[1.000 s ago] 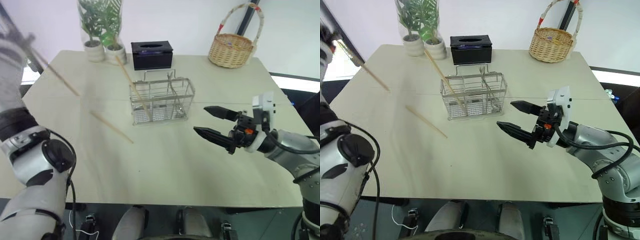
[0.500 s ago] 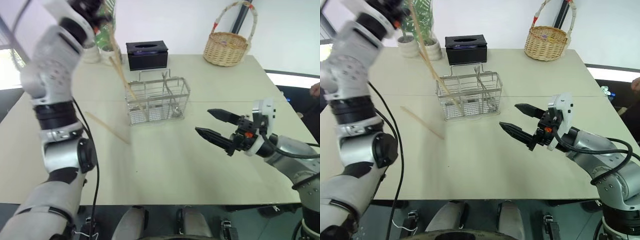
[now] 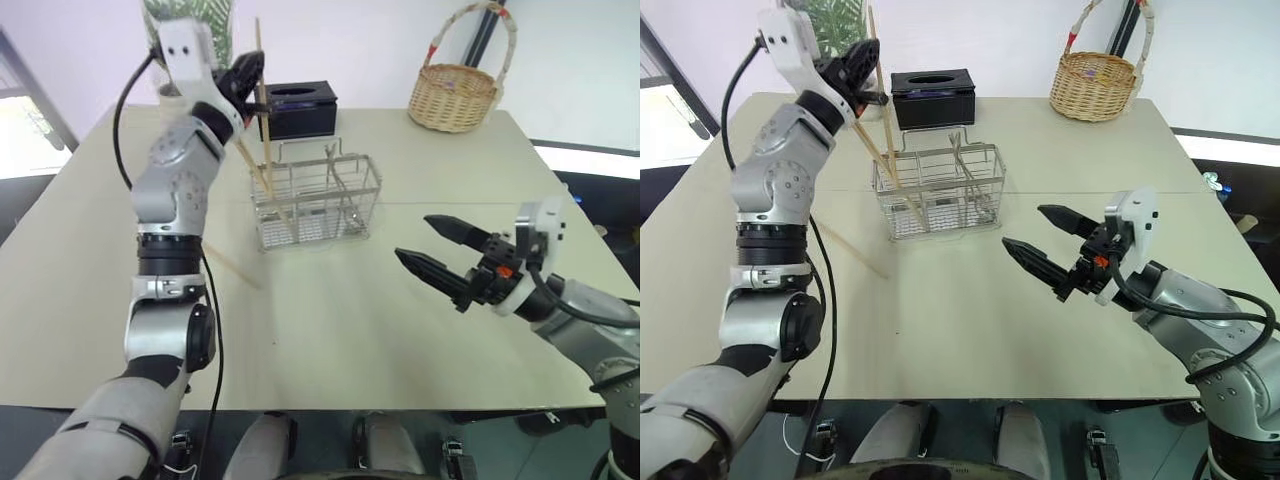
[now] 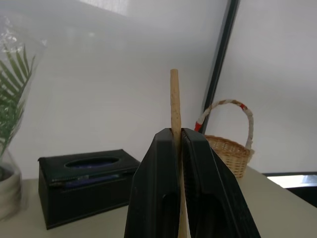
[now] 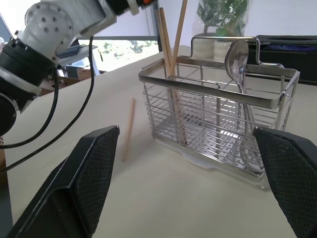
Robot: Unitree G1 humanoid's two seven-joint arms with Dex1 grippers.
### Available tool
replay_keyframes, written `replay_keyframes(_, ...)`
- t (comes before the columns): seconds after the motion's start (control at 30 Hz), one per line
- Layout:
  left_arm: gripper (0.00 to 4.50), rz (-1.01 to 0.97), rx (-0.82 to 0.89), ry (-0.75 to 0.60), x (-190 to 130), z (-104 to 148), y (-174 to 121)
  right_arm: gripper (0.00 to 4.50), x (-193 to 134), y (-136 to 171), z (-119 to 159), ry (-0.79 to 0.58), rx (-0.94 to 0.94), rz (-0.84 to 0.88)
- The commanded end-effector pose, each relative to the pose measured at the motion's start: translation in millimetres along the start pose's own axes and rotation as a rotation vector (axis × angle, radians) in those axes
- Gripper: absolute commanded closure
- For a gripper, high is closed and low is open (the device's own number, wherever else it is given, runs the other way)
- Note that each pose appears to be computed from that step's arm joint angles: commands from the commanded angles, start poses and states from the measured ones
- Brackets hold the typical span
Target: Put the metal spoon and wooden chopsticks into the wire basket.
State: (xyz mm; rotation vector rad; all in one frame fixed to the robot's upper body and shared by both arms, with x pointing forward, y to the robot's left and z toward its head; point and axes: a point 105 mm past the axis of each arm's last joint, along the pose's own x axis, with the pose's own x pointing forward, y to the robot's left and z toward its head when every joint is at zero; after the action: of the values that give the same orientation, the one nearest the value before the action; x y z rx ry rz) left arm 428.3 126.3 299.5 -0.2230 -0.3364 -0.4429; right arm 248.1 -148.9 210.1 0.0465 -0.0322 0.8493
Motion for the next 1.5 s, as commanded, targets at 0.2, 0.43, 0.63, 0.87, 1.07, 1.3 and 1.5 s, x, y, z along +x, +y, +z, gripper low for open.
replay_keyframes(0.2, 0.46, 0.01, -0.045, -0.057, -11, 16, -3, 0.0, 0, -3, 16, -0.031, -0.04, 0.013)
replay_keyframes(0.43, 0.03, 0.101, -0.02, -0.137, -22, 78, 11, 0.0, 12, -9, 20, -0.028, -0.039, 0.034)
replay_keyframes(0.63, 0.03, 0.336, -0.074, -0.176, -41, 121, 54, 0.0, 17, -8, 17, -0.023, -0.031, 0.062)
replay_keyframes(0.87, 0.03, 0.834, -0.177, 0.196, -88, 54, 121, 0.0, 22, -8, 15, -0.019, -0.036, 0.099)
replay_keyframes(1.07, 0.03, 0.997, -0.315, 0.619, -131, -43, 119, 0.0, 21, -5, 8, 0.005, -0.037, 0.141)
replay_keyframes(1.3, 0.03, 1.011, -0.364, 0.766, -133, -87, 104, 0.0, 9, 6, -2, 0.069, -0.049, 0.223)
replay_keyframes(1.5, 0.03, 1.048, -0.385, 0.825, -134, -112, 105, 0.0, 0, 9, 0, 0.078, -0.061, 0.225)
